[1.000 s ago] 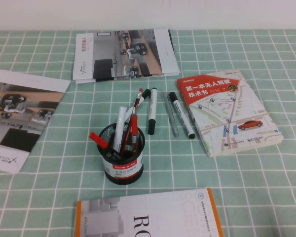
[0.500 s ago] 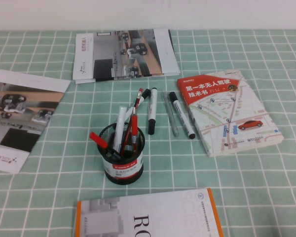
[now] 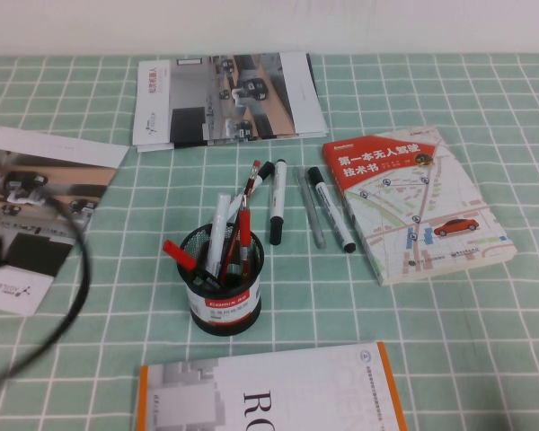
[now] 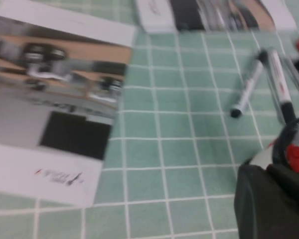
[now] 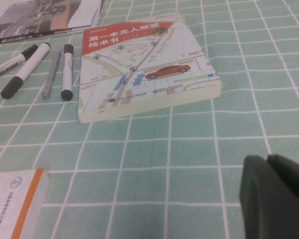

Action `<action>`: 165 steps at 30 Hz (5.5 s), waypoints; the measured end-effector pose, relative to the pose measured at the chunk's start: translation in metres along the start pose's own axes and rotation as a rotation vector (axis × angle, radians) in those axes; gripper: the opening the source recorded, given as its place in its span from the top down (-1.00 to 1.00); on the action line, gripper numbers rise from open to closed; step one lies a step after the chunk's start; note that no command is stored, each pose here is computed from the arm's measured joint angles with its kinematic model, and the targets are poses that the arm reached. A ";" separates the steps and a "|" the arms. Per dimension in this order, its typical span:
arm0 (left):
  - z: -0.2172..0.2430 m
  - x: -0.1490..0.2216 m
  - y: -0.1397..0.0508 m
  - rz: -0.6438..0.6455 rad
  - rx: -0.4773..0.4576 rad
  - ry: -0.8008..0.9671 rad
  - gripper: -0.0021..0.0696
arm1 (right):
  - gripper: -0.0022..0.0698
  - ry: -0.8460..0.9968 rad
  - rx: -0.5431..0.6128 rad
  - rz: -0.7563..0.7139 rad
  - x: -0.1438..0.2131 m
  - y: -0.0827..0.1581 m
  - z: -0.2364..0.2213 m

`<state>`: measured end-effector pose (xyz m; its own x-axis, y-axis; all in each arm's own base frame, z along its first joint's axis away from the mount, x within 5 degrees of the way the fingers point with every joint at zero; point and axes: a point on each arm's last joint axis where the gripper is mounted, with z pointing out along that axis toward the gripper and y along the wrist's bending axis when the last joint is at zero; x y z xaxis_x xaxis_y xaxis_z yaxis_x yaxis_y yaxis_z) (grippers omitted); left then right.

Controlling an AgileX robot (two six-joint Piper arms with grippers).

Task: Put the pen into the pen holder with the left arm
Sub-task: Pick up the pen on the table, then place the pen onto the pen holder

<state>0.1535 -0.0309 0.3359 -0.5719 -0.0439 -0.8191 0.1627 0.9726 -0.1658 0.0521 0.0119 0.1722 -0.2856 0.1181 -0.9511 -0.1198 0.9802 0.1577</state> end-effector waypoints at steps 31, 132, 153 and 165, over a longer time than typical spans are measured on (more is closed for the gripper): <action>0.262 -0.138 -0.079 0.336 0.241 0.541 0.95 | 1.00 0.000 0.000 0.000 0.000 0.000 0.000; 0.111 -0.226 -0.147 0.576 0.240 0.064 0.64 | 1.00 0.000 0.000 0.000 0.000 0.000 0.000; 0.043 -0.202 -0.140 0.601 0.210 -0.061 0.64 | 1.00 0.000 0.000 0.000 0.000 0.000 0.000; 0.026 -0.099 -0.103 0.525 0.249 -0.370 0.64 | 1.00 0.000 0.000 0.000 0.000 0.000 0.000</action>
<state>0.2143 -0.1328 0.4193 -0.0619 0.3002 -0.9519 0.5483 0.8071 0.2189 0.0521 0.0119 0.1722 -0.2856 0.1181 -0.9511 -0.1198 0.9802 0.1577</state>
